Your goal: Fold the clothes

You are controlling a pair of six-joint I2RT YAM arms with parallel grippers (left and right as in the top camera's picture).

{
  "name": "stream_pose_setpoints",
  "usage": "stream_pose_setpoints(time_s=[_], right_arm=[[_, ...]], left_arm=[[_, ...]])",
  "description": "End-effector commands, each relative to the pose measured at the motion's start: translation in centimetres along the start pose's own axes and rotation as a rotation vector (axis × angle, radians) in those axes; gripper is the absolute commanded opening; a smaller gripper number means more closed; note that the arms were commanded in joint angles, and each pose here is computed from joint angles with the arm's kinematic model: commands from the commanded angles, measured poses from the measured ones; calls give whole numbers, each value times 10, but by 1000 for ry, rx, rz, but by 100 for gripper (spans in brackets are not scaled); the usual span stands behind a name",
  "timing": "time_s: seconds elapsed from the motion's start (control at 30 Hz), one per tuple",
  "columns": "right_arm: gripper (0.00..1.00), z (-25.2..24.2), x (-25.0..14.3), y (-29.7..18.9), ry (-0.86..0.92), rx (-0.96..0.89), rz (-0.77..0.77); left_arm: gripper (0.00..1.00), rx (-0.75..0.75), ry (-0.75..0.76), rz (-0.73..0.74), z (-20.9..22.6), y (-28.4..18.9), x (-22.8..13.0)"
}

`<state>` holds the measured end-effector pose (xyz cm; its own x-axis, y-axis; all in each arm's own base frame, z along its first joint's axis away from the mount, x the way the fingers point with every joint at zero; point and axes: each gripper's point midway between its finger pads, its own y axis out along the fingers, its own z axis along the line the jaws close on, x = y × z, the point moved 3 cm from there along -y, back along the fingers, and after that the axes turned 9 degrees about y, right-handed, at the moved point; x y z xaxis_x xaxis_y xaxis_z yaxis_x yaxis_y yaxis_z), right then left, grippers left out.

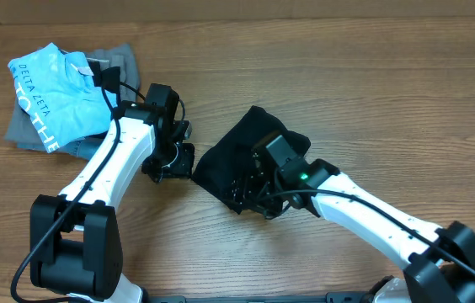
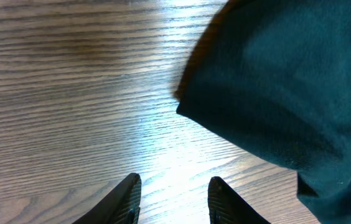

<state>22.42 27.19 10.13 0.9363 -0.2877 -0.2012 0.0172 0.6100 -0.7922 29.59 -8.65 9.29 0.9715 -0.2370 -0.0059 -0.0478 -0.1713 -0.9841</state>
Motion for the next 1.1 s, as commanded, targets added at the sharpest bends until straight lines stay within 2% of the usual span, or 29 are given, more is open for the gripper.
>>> stream_pose_setpoints(time_s=[0.0,0.03,0.07,0.17,0.4,0.43,0.47,0.53,0.63,0.77,0.93,1.07], right_arm=[[25,-8,14,5,80,-46,-87],[11,-15,16,4,91,-79,-106],[4,-22,16,3,102,-113,-118],[4,-50,17,-2,139,-248,-159],[4,-60,-1,-4,180,-293,-62],[8,-61,-3,-5,185,-300,-52],[17,-64,-5,-5,191,-310,-43],[13,-64,-5,-5,191,-312,-42],[7,-62,-3,-5,186,-305,-51],[7,-62,0,-5,181,-305,-71],[4,-61,1,-5,179,-299,-73],[4,-64,0,-6,188,-312,-69]], left_arm=[[39,2,18,-11,0,-2,1],[39,2,18,-11,0,-2,1],[40,2,17,-11,0,-2,0],[40,2,19,-12,0,-2,1],[44,-47,23,-30,-7,-2,5],[45,-62,24,-37,-9,-2,6],[48,-87,28,-49,-13,-2,8],[52,-146,47,-78,-24,1,13],[52,-213,71,-79,-38,9,11],[52,-214,76,-38,-45,27,-3],[56,-218,28,-94,-44,43,3],[24,-245,13,-84,-47,54,-5]])
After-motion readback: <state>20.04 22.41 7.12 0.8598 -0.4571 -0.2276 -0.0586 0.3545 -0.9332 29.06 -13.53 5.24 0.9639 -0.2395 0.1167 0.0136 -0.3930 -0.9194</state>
